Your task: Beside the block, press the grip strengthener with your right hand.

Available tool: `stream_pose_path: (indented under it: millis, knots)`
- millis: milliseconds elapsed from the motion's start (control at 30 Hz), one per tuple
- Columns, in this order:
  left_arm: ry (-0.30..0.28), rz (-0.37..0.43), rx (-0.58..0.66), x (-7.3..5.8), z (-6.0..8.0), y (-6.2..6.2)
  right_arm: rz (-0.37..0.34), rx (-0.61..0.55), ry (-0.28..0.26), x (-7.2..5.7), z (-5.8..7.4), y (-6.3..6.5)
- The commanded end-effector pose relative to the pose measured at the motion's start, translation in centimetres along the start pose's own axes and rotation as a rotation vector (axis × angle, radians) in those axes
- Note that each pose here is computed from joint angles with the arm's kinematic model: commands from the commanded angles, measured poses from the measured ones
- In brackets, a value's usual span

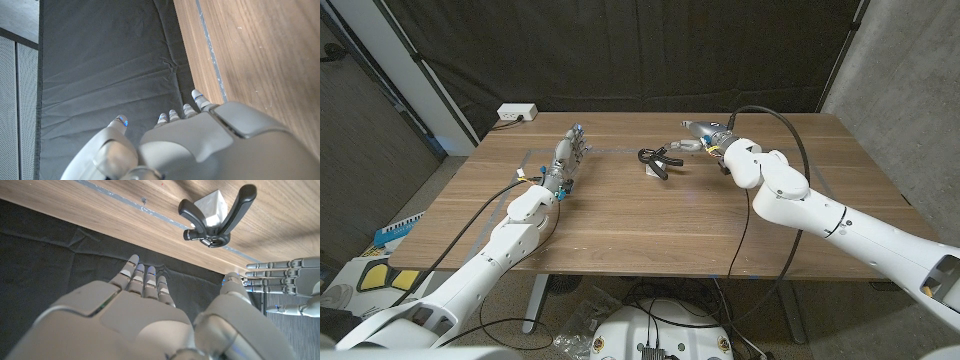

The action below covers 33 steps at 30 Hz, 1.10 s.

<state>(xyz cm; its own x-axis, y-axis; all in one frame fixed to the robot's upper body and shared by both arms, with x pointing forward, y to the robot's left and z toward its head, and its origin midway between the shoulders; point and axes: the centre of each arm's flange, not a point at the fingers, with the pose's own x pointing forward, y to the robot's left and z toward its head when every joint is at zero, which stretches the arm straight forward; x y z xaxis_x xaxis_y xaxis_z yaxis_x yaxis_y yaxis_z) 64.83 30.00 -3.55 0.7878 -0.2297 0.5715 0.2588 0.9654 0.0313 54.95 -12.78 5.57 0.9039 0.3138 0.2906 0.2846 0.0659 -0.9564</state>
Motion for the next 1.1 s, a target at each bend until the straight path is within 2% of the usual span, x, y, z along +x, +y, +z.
stream_pose_path:
  millis: [33, 233, 667, 1100]
  knots:
    - [0.002, -0.001, -0.006, 0.0, -0.2, 0.3, 0.067, -0.089, 0.029, 0.6, 2.2, -0.1]
    - [0.004, 0.001, -0.009, -0.1, -0.4, 0.4, 0.114, -0.136, 0.041, 1.3, 3.3, -0.1]
    - [0.010, 0.009, -0.018, 0.0, -0.7, 0.6, 0.169, -0.228, 0.060, 2.8, 5.6, 0.4]
    - [0.012, 0.012, -0.021, 0.3, -0.9, 0.8, 0.267, -0.277, 0.092, 4.3, 6.8, 1.0]
